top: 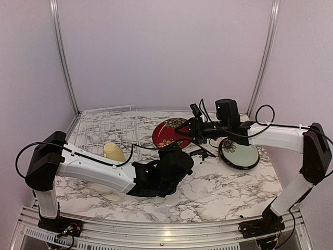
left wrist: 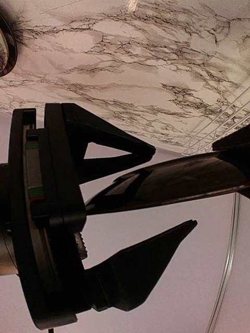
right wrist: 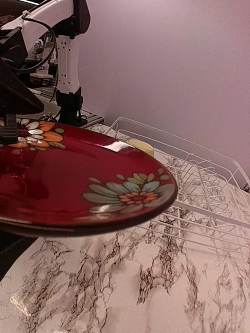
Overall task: Unload the mixed dishes from the dish rack
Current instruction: Pass from the left arm to the right
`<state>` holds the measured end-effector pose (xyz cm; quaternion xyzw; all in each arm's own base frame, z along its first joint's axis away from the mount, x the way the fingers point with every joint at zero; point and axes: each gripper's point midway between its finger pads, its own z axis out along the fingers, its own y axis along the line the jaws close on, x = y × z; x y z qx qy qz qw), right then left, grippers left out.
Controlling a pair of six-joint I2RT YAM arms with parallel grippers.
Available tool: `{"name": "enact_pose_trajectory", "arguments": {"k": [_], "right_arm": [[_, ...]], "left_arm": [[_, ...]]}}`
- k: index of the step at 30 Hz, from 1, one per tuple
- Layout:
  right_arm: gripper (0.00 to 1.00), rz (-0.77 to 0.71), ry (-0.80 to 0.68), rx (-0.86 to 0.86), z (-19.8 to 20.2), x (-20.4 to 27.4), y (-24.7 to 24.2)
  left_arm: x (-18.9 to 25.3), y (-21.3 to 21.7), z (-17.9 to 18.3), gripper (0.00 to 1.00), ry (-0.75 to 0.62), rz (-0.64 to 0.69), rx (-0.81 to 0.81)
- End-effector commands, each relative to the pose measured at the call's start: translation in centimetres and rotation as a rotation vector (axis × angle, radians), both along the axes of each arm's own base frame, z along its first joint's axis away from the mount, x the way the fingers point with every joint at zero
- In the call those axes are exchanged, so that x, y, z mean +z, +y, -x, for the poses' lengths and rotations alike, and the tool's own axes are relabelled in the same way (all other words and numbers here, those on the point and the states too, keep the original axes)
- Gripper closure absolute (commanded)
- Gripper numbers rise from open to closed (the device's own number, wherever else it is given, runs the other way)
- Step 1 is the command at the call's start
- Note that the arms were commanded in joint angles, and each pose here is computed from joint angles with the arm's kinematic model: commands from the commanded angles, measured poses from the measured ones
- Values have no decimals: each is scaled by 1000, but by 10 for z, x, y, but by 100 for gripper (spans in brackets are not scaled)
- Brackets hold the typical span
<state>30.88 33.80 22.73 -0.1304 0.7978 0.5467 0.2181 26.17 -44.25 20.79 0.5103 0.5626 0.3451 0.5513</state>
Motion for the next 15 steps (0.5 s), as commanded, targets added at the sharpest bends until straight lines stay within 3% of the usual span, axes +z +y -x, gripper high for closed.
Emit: {"name": "enact_pose_trajectory", "arguments": {"k": [1,10,12,15], "right_arm": [[43,-40,-9,29,3,4,14],[90,-56,-11,-36,-3,11,9],[99,-60,1,-38,-3,10,10],[100,-85,15,-50,-4,11,8]], "left_arm": [[14,-4,6,100,-23,41,23],[17,-3,9,100,-47,71,63],[19,-1,9,94,-42,86,64],[20,2,10,86,-36,96,66]]}}
